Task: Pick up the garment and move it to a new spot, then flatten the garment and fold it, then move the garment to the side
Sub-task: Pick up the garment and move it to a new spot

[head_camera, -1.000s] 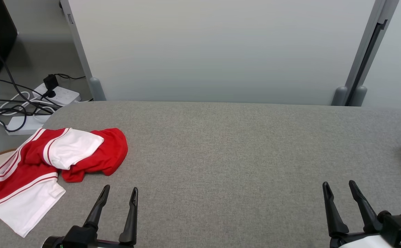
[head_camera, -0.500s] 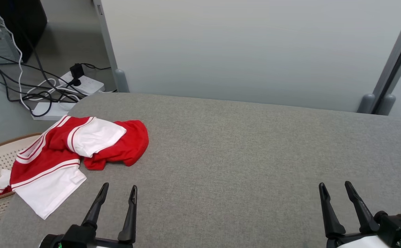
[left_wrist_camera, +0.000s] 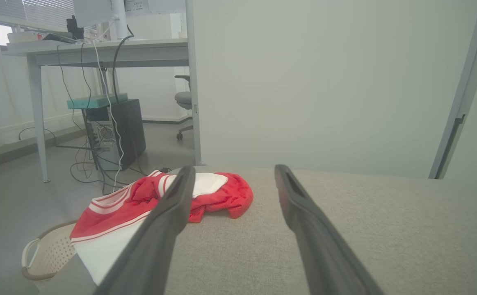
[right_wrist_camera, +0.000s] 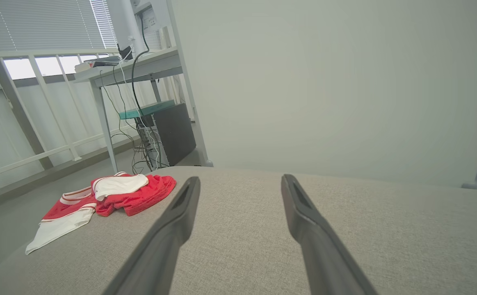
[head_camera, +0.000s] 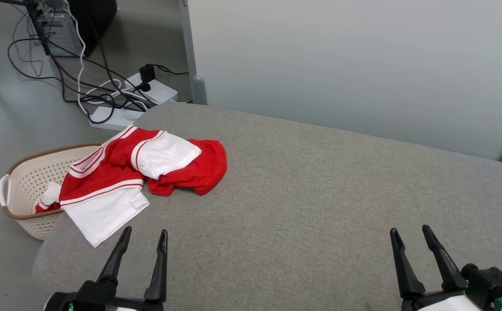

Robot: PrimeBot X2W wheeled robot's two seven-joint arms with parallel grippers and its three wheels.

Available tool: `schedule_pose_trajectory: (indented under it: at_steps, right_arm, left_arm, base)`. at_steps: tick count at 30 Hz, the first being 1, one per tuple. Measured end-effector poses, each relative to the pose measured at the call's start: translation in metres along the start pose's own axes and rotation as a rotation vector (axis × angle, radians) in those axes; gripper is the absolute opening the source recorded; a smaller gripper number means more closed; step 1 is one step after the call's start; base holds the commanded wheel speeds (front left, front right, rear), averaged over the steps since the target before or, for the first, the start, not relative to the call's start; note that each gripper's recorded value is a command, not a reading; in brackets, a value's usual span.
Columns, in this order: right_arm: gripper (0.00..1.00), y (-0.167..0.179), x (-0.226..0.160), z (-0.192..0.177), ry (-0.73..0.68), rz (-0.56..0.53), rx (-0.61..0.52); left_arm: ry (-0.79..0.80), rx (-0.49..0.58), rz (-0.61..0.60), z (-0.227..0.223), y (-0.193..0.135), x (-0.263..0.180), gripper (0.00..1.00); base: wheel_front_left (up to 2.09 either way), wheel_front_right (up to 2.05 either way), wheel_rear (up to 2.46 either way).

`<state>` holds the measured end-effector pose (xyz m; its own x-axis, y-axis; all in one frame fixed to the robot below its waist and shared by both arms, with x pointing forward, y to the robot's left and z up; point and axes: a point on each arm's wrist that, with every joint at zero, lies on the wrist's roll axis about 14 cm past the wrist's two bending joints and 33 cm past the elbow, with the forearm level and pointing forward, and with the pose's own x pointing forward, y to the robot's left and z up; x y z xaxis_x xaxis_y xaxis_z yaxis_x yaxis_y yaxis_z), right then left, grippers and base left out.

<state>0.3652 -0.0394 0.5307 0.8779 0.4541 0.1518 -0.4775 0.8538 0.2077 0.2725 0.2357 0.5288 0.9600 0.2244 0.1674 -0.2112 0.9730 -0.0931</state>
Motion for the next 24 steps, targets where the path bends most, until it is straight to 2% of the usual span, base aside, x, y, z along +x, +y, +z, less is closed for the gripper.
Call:
schedule_pose_trajectory:
  at_steps: [14, 24]
  right_arm:
    - [1.00, 0.037, 0.020, -0.015, 0.043, 0.130, 0.016]
    - [1.00, 0.039, 0.021, -0.020, 0.062, 0.150, 0.007]
  left_arm:
    - [-0.003, 0.016, 0.132, 0.003, 0.038, -0.022, 1.00]
    - [0.001, 0.024, 0.159, 0.003, 0.046, -0.024, 1.00]
  base:
    - [0.00, 0.00, 0.00]
    - [0.00, 0.00, 0.00]
